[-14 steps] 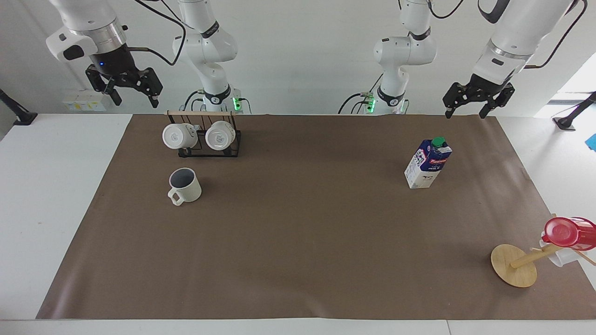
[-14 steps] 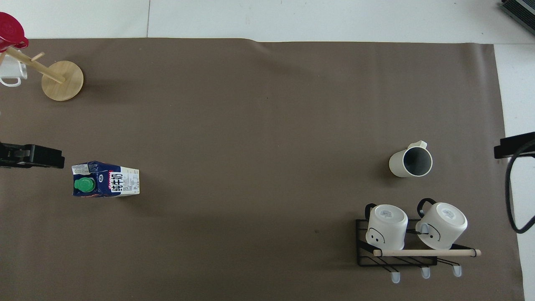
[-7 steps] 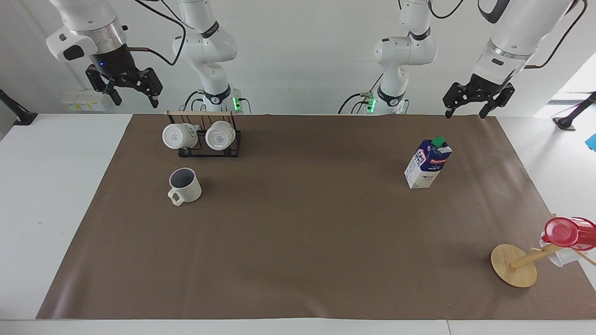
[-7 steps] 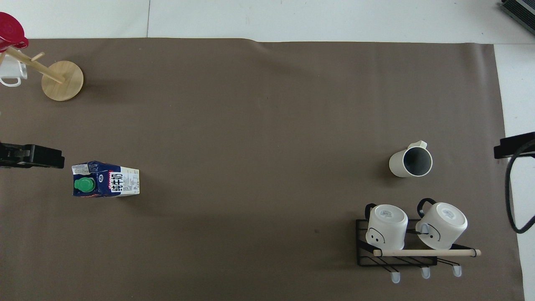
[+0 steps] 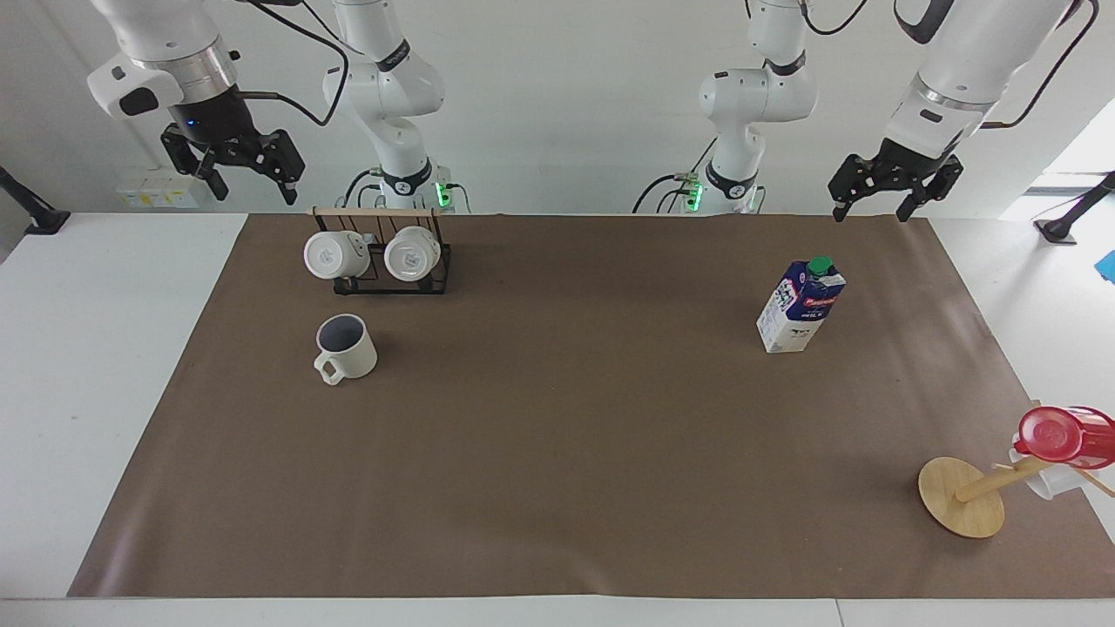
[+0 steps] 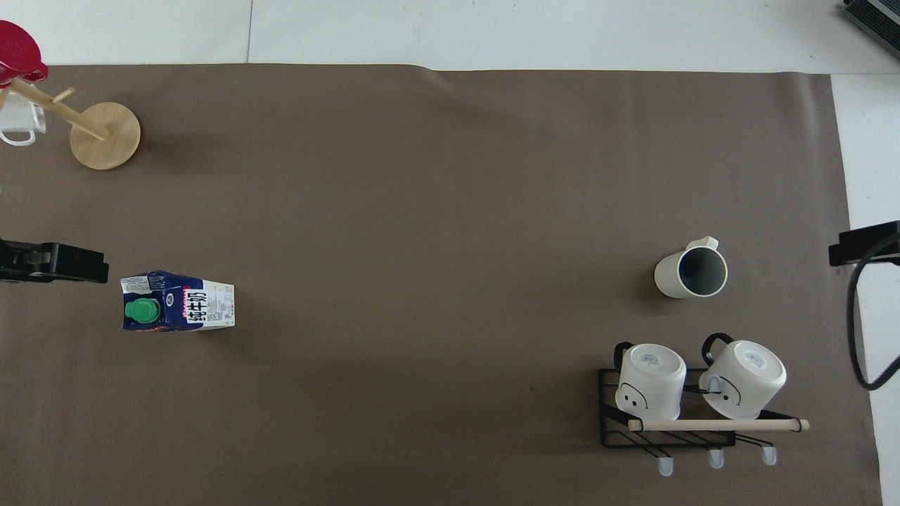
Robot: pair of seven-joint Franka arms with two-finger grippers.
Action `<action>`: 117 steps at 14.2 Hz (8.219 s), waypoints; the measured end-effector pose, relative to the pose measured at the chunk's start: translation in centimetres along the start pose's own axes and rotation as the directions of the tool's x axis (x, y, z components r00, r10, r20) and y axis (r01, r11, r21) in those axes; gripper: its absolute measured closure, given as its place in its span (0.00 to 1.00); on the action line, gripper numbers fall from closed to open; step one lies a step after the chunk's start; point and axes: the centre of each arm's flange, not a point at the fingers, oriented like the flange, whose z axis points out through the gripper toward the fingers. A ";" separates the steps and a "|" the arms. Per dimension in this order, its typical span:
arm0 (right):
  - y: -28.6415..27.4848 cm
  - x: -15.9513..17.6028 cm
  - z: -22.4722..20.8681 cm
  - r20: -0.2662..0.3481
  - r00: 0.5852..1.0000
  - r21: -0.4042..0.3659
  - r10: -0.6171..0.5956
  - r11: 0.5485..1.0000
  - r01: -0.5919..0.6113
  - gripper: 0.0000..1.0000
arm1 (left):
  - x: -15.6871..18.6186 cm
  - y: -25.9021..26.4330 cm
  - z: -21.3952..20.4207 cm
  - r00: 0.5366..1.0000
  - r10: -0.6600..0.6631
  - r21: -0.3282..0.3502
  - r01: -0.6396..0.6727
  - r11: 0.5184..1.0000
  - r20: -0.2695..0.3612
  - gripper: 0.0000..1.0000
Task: Place cup and milk on table
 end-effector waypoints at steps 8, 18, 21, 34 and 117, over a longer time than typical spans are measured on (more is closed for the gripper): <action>0.0 0.0 0.3 0.004 1.000 0.000 0.000 1.000 0.000 0.00 | 0.0 0.0 0.0 1.000 0.000 0.000 0.000 1.000 0.000 0.00; -0.1 0.7 1.7 -0.017 1.000 0.000 -0.002 1.000 0.002 0.00 | 0.0 -0.1 0.0 1.000 -0.002 0.000 0.002 1.000 0.000 0.00; -0.3 1.4 4.3 -0.026 1.000 0.000 -0.006 1.000 0.006 0.00 | 0.0 -0.1 0.0 1.000 -0.001 0.000 0.001 1.000 0.000 0.00; -5.7 6.7 23.7 -0.028 1.000 -0.014 -0.011 1.000 0.011 0.00 | -1.5 0.0 3.8 0.999 0.002 0.000 -0.002 1.000 0.032 0.00; -34.8 0.8 24.3 -0.075 0.946 0.081 0.314 0.948 -0.308 0.00 | 0.0 -0.1 4.8 0.996 -0.051 0.005 0.052 0.999 -0.079 0.53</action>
